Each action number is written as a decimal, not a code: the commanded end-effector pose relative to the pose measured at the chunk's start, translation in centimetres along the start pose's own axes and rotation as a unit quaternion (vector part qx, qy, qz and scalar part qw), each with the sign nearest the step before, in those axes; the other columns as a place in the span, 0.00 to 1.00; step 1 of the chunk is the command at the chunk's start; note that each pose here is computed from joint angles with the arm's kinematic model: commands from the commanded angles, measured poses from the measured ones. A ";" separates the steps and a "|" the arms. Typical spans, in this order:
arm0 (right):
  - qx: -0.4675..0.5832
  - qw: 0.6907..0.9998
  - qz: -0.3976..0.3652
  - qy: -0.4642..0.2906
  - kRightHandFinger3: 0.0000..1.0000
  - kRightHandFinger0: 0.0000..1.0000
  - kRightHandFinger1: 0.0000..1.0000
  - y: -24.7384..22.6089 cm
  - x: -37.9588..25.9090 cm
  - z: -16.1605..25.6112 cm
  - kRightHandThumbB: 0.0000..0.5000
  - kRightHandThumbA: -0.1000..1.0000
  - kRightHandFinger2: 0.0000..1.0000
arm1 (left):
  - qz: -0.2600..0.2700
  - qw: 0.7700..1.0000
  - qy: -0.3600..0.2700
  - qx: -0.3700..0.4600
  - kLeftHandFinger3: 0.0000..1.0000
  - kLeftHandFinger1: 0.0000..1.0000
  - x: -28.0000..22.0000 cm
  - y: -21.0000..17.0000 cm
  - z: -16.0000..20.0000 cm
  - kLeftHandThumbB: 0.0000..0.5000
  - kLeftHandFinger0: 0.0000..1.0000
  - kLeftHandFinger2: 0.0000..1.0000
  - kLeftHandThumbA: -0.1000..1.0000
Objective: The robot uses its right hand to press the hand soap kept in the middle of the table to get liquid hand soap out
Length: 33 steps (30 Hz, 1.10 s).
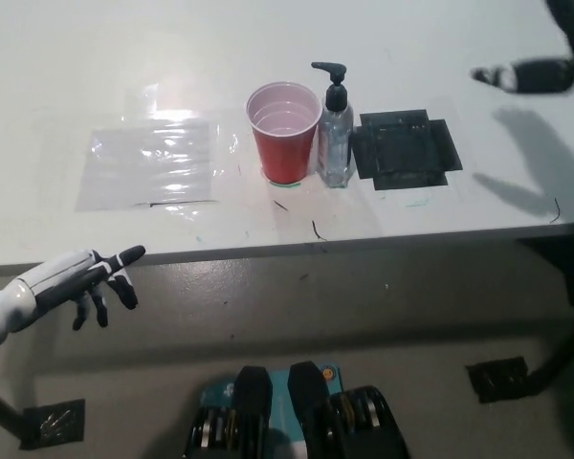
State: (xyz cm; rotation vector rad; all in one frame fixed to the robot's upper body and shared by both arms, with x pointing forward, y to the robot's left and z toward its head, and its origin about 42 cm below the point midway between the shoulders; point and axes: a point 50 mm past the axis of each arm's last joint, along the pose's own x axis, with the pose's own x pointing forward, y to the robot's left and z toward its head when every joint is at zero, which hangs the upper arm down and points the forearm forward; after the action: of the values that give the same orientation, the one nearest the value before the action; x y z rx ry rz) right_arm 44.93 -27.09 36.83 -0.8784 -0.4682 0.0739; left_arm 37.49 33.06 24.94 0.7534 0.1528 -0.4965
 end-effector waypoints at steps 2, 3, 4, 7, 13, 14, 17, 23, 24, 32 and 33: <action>0.051 0.998 -0.019 0.004 1.00 1.00 1.00 -1.7 -3.6 -1.5 0.90 1.00 1.00 | 0.031 0.999 -0.011 0.013 0.71 0.31 -1.0 1.5 0.4 0.42 0.20 0.50 1.00; 0.055 0.998 -0.022 0.008 1.00 1.00 1.00 -1.5 -4.8 -2.4 0.82 1.00 1.00 | 0.032 0.999 -0.010 0.015 0.72 0.33 -1.1 1.4 0.3 0.44 0.22 0.50 1.00; 0.061 0.998 -0.024 0.010 1.00 1.00 1.00 -1.3 -5.3 -2.7 0.81 1.00 1.00 | 0.032 0.999 -0.012 0.014 0.72 0.33 -1.1 1.4 0.2 0.45 0.22 0.50 1.00; 0.093 0.994 -0.034 0.053 1.00 1.00 1.00 -0.3 -7.9 -4.5 0.84 1.00 1.00 | 0.036 0.999 -0.006 0.004 0.73 0.34 -1.5 1.3 0.0 0.46 0.22 0.51 1.00; 0.194 0.972 -0.055 0.117 1.00 1.00 1.00 1.3 -11.8 -8.8 0.95 1.00 1.00 | 0.040 0.999 -0.004 0.007 0.74 0.34 -1.8 1.3 0.1 0.43 0.22 0.53 1.00; 0.207 0.968 -0.063 0.127 1.00 1.00 1.00 1.6 -12.5 -9.6 0.88 1.00 1.00 | 0.041 0.999 -0.004 0.007 0.75 0.35 -1.9 1.3 0.1 0.42 0.23 0.54 1.00; 0.233 0.957 -0.079 0.151 1.00 1.00 1.00 2.6 -14.1 -11.4 0.78 1.00 1.00 | 0.041 0.999 -0.008 -0.002 0.74 0.33 -1.8 1.4 -0.1 0.43 0.21 0.52 1.00; 0.276 0.932 -0.091 0.217 1.00 1.00 1.00 3.8 -16.4 -14.6 0.78 1.00 1.00 | 0.046 0.999 -0.007 0.005 0.73 0.32 -1.8 1.4 -0.1 0.47 0.19 0.50 1.00; 0.287 0.926 -0.097 0.226 1.00 1.00 1.00 3.9 -16.6 -14.7 0.82 1.00 1.00 | 0.045 0.999 -0.006 0.001 0.73 0.32 -1.8 1.4 -0.1 0.48 0.19 0.50 1.00; 0.344 0.896 -0.130 0.250 1.00 1.00 1.00 3.9 -16.8 -15.8 0.76 1.00 1.00 | 0.048 0.999 -0.009 -0.004 0.73 0.29 -1.7 1.5 0.1 0.45 0.16 0.48 1.00; 0.351 0.891 -0.135 0.255 1.00 1.00 1.00 3.9 -16.8 -15.9 0.78 1.00 1.00 | 0.048 0.999 -0.010 -0.005 0.73 0.29 -1.7 1.5 0.2 0.45 0.14 0.48 1.00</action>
State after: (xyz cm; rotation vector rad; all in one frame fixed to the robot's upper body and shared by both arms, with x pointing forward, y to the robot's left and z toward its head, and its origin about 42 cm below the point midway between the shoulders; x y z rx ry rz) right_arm 36.42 -39.86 17.65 -0.1984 0.0048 -0.1801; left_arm 36.45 33.84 24.54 0.7256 0.1531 -0.4650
